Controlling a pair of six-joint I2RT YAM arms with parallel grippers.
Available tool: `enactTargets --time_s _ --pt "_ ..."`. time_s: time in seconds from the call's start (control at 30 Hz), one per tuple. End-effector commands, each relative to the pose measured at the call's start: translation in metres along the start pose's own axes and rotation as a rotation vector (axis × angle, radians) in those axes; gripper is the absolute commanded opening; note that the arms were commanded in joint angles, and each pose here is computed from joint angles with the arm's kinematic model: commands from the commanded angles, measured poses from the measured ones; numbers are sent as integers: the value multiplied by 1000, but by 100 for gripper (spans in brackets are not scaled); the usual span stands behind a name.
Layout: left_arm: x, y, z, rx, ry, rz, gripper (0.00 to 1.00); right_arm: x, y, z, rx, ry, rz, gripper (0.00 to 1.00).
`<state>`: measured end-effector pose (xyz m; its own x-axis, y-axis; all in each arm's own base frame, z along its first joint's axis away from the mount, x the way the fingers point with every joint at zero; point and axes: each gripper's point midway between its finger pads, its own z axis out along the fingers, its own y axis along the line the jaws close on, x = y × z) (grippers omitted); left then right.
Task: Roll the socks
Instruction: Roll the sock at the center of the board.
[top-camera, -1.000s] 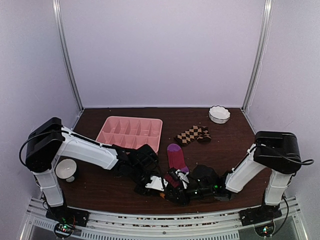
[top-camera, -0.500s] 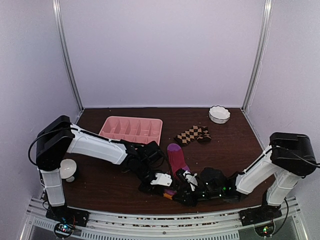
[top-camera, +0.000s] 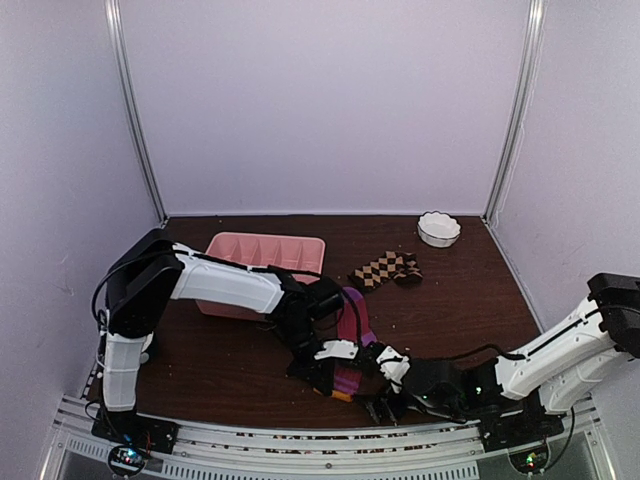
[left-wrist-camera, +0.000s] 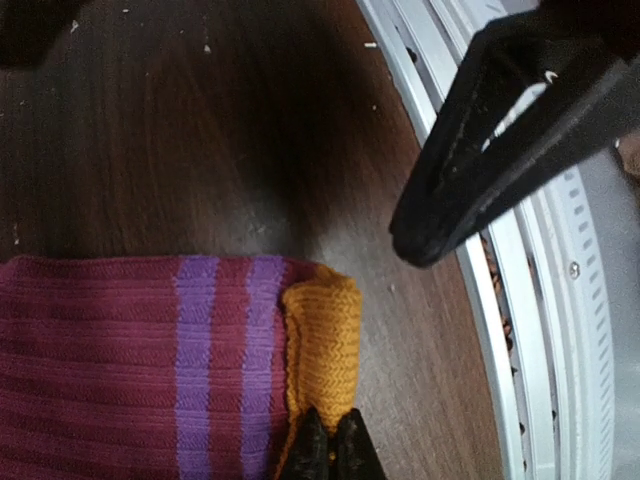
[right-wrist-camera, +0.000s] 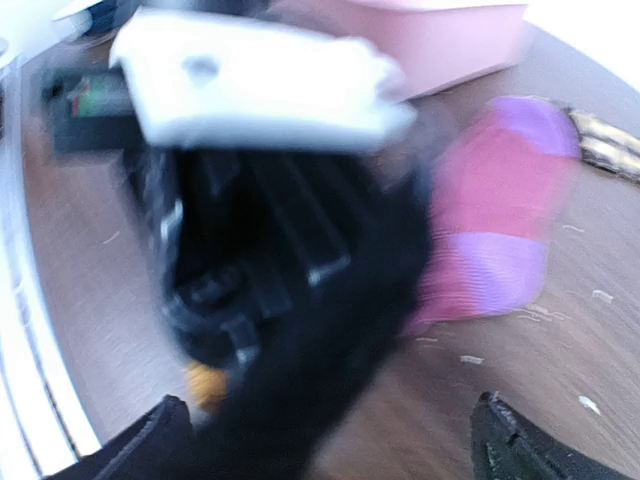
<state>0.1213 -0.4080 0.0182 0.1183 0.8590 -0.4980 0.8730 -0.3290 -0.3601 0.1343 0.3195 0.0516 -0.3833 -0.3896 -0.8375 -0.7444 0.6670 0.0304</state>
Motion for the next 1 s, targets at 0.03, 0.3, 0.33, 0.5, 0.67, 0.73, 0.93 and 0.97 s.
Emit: enactTargets --time_s 0.03,0.3,0.33,0.5,0.67,0.73,0.93,0.97 --pt "27 -6 20 101 124 -138 0 -22 -82 -33 524 -133 103 100" --pt "29 0 26 104 139 -179 0 -3 -52 -29 404 -78 77 92" --pt "29 0 27 108 139 -184 0 0 -49 -30 396 -72 61 87" --pt "25 3 25 154 118 -235 0 32 -7 -18 117 48 36 77" --pt "18 14 17 169 70 -278 0 31 29 -17 -89 48 -5 73" --pt "22 21 15 176 59 -311 0 25 38 -18 -131 23 -52 72" --pt "29 31 14 186 71 -347 0 3 58 -9 -174 -24 -249 63" --pt "28 31 13 189 64 -349 0 4 62 -6 -183 -14 -268 62"
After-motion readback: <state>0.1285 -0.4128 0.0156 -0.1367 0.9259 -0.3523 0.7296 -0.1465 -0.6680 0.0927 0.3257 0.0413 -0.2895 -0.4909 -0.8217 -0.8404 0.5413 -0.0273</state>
